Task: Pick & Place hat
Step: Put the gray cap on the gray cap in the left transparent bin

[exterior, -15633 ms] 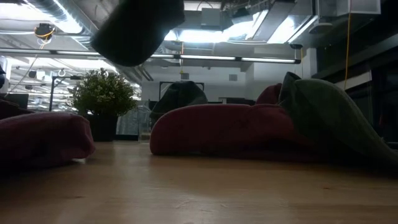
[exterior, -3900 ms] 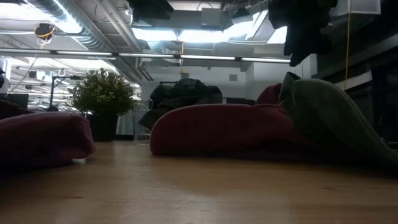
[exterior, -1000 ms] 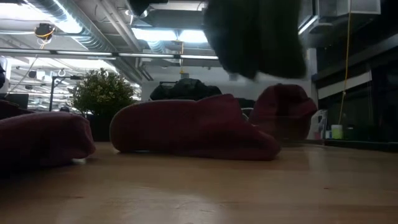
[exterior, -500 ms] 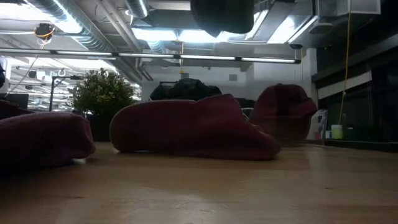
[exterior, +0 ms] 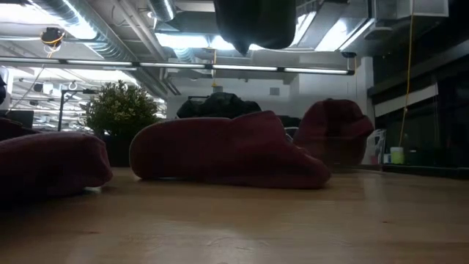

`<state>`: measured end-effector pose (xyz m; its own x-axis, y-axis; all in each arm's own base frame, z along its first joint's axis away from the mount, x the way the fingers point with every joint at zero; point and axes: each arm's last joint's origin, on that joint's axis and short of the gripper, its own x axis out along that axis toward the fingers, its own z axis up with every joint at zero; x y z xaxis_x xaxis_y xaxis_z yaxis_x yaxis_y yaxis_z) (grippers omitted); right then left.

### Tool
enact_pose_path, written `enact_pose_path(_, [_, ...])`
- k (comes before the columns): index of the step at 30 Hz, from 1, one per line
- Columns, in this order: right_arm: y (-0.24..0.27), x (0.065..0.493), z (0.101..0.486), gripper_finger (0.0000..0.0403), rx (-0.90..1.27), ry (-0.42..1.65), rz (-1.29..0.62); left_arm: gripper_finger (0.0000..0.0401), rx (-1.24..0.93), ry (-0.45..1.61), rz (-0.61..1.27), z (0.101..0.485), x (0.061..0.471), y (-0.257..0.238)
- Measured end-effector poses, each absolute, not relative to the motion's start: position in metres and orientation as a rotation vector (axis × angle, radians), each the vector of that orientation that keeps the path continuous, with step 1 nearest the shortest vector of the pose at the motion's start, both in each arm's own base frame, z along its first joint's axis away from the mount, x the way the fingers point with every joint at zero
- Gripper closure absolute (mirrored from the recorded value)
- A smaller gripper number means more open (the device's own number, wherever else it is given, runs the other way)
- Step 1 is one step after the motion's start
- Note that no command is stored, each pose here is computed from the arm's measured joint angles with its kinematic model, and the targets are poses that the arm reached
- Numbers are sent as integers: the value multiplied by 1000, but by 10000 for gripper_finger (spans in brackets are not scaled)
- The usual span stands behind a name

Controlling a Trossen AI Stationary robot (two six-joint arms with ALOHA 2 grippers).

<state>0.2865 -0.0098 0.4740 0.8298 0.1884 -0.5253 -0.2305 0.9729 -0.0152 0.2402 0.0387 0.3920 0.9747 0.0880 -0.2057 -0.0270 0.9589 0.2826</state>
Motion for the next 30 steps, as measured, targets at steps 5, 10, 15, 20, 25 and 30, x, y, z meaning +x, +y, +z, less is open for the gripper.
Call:
enact_pose_path(5, [-9, 291, 471, 391, -76, 552, 256, 169, 211, 210, -63, 387, 246, 52])
enact_pose_path(10, [-9, 292, 470, 391, -81, 548, 293, 170, 78, 226, -255, 377, 255, 59])
enact_pose_path(15, [-8, 292, 471, 391, -77, 545, 305, 169, 16, 238, -395, 365, 270, 60])
enact_pose_path(20, [-9, 292, 470, 391, -76, 547, 302, 182, -46, 243, -503, 359, 277, 60])
enact_pose_path(25, [-9, 292, 470, 382, -77, 548, 301, 255, -53, 237, -543, 359, 277, 59])
enact_pose_path(30, [-9, 292, 470, 377, -77, 549, 299, 362, -73, 232, -602, 360, 276, 57])
